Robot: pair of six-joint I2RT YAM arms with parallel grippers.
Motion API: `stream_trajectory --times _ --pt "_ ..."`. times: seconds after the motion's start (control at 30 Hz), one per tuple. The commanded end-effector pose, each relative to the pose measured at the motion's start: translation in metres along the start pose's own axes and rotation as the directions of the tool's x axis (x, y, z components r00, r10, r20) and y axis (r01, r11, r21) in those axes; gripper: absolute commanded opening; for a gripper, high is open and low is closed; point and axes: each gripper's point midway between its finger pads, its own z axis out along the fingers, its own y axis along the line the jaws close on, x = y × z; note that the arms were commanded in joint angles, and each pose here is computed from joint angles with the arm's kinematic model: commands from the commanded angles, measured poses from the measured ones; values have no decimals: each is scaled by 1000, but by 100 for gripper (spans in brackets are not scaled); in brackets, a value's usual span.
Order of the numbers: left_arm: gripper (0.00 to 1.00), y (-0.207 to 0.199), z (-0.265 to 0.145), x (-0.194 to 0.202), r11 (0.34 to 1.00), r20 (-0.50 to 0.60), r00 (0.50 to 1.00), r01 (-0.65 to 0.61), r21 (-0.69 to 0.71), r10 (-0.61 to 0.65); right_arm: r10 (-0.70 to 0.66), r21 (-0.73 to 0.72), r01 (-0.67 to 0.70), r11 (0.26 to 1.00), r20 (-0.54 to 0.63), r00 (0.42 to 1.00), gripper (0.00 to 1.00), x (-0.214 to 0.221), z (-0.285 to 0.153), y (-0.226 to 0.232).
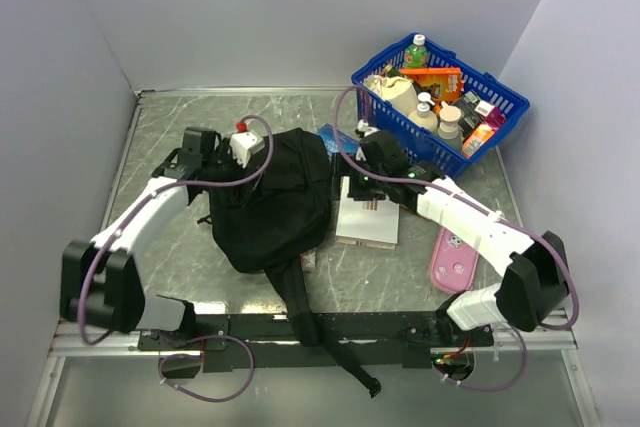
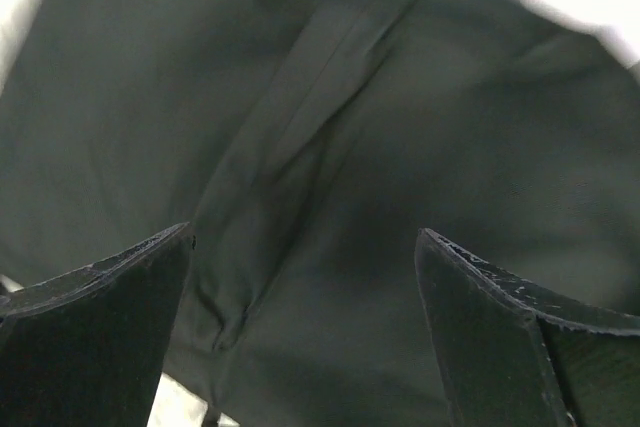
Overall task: Pack the student bag
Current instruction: Move the student bag to the center of the board.
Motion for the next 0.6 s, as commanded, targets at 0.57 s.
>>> stream_trajectory --times 0.57 --pt "89 54 24 87 996 -60 994 88 24 -87 4 -176 -35 984 -174 985 67 61 38 72"
